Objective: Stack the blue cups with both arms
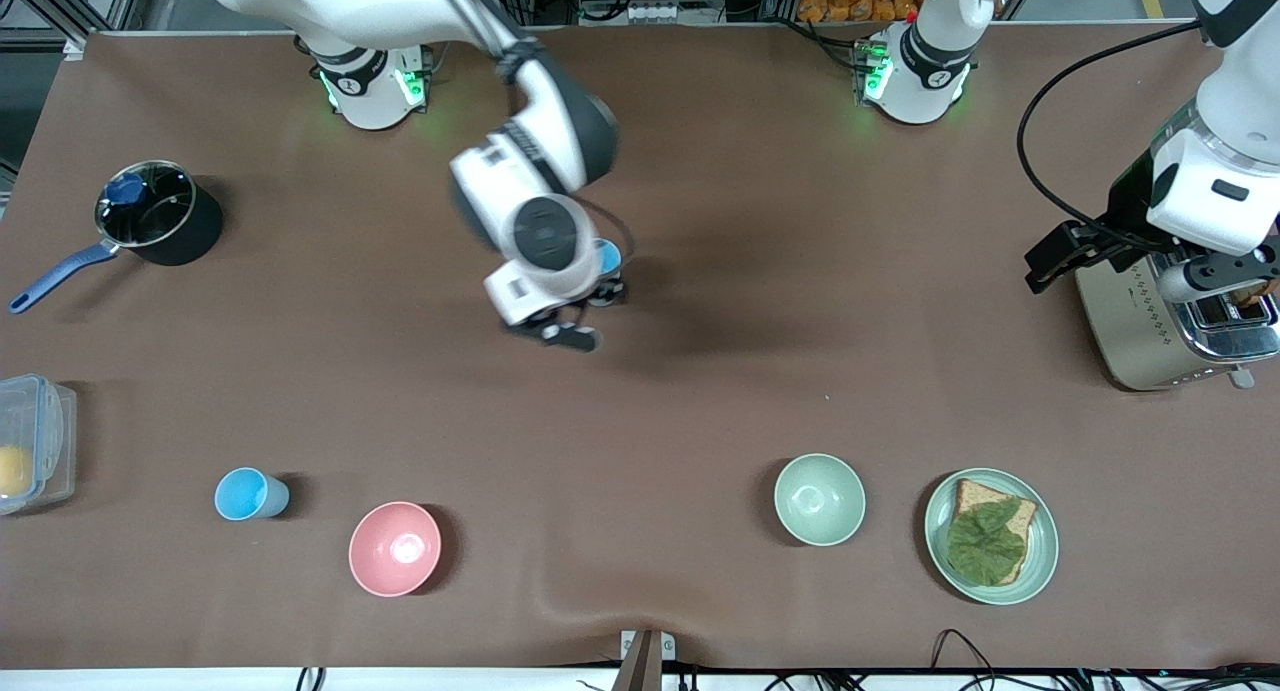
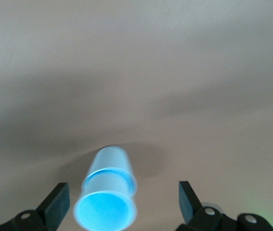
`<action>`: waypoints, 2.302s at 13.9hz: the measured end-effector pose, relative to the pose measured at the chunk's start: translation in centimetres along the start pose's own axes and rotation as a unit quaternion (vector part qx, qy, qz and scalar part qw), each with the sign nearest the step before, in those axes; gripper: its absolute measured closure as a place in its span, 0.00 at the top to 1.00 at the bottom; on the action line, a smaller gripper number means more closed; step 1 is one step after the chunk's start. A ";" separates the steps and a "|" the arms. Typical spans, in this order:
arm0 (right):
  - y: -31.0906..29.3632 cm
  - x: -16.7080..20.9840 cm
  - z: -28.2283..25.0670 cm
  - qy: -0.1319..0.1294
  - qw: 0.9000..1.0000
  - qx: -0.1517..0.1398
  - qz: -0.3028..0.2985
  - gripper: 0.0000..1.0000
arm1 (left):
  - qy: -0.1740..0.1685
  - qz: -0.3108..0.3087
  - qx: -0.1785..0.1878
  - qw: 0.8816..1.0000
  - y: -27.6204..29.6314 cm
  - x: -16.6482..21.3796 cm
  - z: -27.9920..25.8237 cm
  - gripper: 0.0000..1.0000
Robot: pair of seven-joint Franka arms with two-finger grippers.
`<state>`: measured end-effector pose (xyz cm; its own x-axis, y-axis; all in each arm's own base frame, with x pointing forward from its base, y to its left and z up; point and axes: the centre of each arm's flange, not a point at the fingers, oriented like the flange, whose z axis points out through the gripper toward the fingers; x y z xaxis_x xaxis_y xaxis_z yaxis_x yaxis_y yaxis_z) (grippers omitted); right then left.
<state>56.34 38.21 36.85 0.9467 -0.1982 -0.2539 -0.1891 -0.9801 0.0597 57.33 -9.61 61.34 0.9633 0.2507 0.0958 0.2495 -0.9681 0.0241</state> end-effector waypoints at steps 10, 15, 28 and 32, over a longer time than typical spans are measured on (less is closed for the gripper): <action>29.1 4.0 -16.2 0.054 0.993 0.021 -0.105 1.00 | 0.012 0.004 -0.006 1.000 0.6 -0.2 -1.4 1.00; 37.2 0.5 -22.0 0.112 0.984 0.015 -0.140 1.00 | 0.013 0.003 -0.006 1.000 0.4 -0.1 -1.4 1.00; 39.4 -1.3 -23.0 0.110 0.985 0.017 -0.132 1.00 | -0.018 0.055 0.012 0.998 -3.7 -0.1 -2.1 1.00; 39.4 -1.4 -22.8 0.103 0.986 0.016 -0.133 1.00 | -0.021 0.053 0.013 0.998 -3.9 -0.3 -3.0 1.00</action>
